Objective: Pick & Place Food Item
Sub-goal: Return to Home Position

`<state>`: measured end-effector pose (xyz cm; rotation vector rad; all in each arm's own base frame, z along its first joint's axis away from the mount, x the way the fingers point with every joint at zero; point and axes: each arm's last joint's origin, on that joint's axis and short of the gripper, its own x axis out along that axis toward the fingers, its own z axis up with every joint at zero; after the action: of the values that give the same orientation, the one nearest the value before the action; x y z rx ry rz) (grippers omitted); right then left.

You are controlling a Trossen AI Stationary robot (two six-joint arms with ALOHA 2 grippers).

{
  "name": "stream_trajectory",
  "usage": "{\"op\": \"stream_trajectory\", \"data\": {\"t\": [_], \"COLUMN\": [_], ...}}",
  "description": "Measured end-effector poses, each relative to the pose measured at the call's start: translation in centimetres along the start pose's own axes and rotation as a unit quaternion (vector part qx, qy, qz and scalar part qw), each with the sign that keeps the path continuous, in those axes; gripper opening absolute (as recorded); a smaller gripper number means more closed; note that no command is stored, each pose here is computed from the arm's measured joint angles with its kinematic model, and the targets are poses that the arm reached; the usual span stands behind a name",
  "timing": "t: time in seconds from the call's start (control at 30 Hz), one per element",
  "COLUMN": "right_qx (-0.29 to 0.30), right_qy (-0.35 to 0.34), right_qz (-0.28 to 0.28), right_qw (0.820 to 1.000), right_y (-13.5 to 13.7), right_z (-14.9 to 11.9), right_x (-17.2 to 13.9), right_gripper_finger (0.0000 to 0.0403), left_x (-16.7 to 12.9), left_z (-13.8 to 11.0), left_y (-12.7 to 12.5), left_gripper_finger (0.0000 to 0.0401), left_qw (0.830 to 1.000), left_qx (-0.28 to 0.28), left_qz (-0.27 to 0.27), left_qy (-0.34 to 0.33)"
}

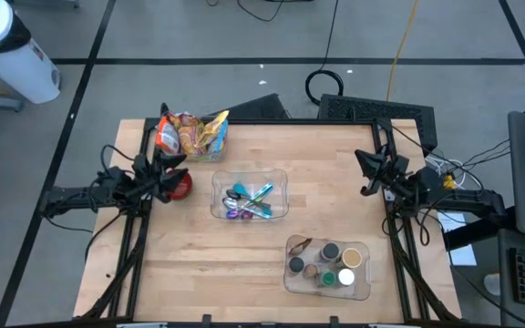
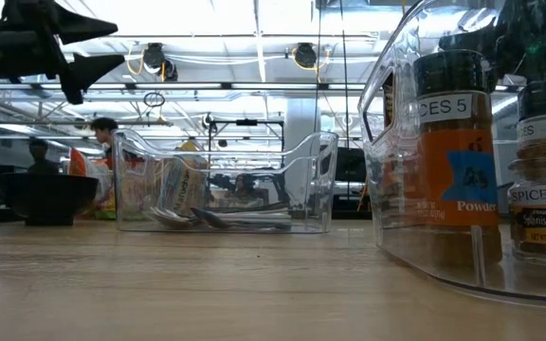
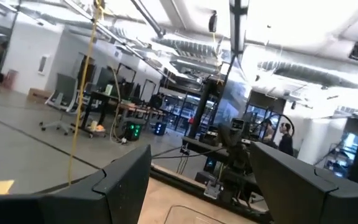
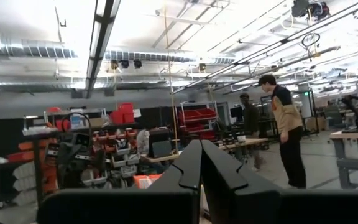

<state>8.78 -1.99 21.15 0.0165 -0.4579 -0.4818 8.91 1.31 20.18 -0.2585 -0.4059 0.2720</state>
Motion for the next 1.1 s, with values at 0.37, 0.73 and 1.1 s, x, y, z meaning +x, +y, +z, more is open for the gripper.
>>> {"op": "stream_trajectory", "data": {"t": [0.37,0.73,1.1], "right_qx": [-0.014,-0.009,-0.009], "right_qy": [0.0,0.0,0.0], "right_qz": [0.002,0.004,0.004], "right_qw": [1.0,1.0,1.0], "right_y": [0.0,0.0,0.0], "right_z": [0.0,0.0,0.0], "right_x": [0.0,0.0,0.0], "right_gripper_finger": [0.0,0.0,0.0], "left_x": [0.0,-0.2,-0.2], "left_z": [-0.6,-2.0,-2.0], "left_y": [-0.1,0.7,0.6], "left_gripper_finger": [0.0282,0.0283,0.0283], "left_qw": [0.998,0.989,0.993], "left_qx": [-0.012,-0.102,-0.038], "left_qz": [-0.038,0.059,0.048], "left_qy": [0.039,0.091,0.097]}}
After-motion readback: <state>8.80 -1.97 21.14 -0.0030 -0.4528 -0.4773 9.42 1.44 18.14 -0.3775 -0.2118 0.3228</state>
